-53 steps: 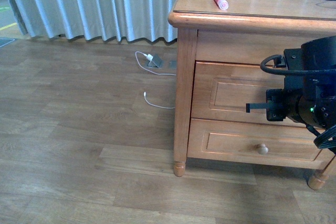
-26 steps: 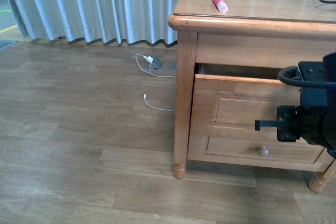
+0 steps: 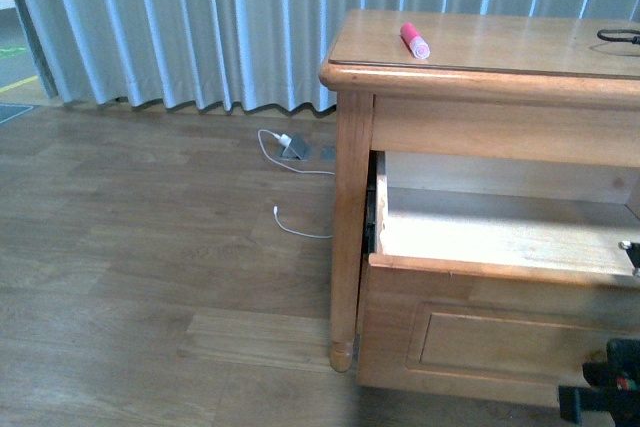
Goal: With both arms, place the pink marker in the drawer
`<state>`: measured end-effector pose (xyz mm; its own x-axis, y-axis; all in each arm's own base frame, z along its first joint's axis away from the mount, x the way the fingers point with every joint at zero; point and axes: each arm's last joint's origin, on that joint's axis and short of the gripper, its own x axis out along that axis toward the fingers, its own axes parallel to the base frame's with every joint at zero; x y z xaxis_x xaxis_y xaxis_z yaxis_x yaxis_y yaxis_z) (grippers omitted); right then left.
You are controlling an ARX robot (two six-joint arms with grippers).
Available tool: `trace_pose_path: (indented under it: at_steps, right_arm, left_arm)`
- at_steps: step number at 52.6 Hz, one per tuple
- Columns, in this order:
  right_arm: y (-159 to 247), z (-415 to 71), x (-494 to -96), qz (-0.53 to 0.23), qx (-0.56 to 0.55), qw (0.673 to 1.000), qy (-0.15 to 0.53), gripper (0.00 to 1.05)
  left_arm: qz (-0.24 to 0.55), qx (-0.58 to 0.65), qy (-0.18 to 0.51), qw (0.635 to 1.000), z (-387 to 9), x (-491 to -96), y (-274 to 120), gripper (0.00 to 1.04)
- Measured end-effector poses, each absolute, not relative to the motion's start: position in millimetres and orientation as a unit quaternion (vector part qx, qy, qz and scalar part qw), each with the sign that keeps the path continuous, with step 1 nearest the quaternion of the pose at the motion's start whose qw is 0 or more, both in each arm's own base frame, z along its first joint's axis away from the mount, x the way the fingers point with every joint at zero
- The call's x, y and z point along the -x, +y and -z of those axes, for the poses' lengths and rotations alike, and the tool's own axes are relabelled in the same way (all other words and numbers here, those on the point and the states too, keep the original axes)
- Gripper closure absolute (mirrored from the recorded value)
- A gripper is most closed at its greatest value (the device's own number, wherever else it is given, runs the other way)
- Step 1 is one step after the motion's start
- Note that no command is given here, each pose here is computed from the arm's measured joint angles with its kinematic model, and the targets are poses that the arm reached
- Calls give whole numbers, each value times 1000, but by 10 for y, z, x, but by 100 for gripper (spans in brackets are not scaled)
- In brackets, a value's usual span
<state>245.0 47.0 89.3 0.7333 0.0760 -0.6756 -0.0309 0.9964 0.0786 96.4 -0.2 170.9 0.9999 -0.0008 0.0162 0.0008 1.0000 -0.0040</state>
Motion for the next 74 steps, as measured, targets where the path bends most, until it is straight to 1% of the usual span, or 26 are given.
trace_pose_path:
  at_steps: [2, 12, 13, 16, 17, 24, 27, 31, 39, 44, 49, 69, 70, 72, 73, 74]
  right_arm:
    - [475, -903, -2396, -34, -30, 929, 367, 82]
    - [457, -1061, -2177, -46, -51, 928, 365, 51]
    - [456, -1075, -2163, -47, -53, 928, 365, 50]
    - [429, -1175, -2084, -52, -59, 930, 360, 39]
    - [422, -1194, -2071, -52, -60, 930, 359, 37]
    - [279, -1538, -1920, -42, -80, 945, 314, 14]
    - [216, -1678, -1852, -38, -86, 951, 293, 7]
    - [138, -1874, -1749, -34, -91, 960, 262, 9]
    - [15, -2181, -1482, -32, -92, 973, 208, 8]
    - [-50, -2282, -1309, -25, -90, 981, 171, 8]
    - [-86, -2298, -1188, 0, -73, 986, 148, 8]
    - [-89, -2291, -1177, 1, -64, 987, 146, 8]
    - [-83, -2288, -1176, 4, -57, 989, 136, 10]
    - [-58, -2244, -1181, 17, -33, 996, 85, 17]
    - [-44, -2221, -1179, 16, -25, 998, 63, 18]
    - [-23, -2192, -1174, 8, -19, 999, 38, 13]
  left_arm:
    - [0, 2, -8, 1000, -1709, -964, -2, 6]
    - [0, 2, -8, 1000, -1709, -964, -2, 6]
    - [0, 2, -8, 1000, -1709, -964, -2, 6]
    - [1, 2, -8, 1000, -1709, -964, -2, 6]
    - [1, 2, -8, 1000, -1709, -964, -2, 6]
    - [0, 2, -8, 1000, -1709, -964, -2, 6]
    - [0, 2, -8, 1000, -1709, -964, -2, 6]
    - [0, 2, -8, 1000, -1709, -964, -2, 6]
    - [0, 2, -8, 1000, -1709, -964, -2, 6]
    - [0, 2, -8, 1000, -1709, -964, -2, 6]
    - [0, 2, -8, 1000, -1709, -964, -2, 6]
    - [0, 2, -8, 1000, -1709, -964, -2, 6]
    - [1, 2, -8, 1000, -1709, -964, -2, 6]
    - [1, 2, -8, 1000, -1709, -964, -2, 6]
    - [0, 2, -8, 1000, -1709, -964, -2, 6]
    - [0, 2, -8, 1000, -1709, -964, -2, 6]
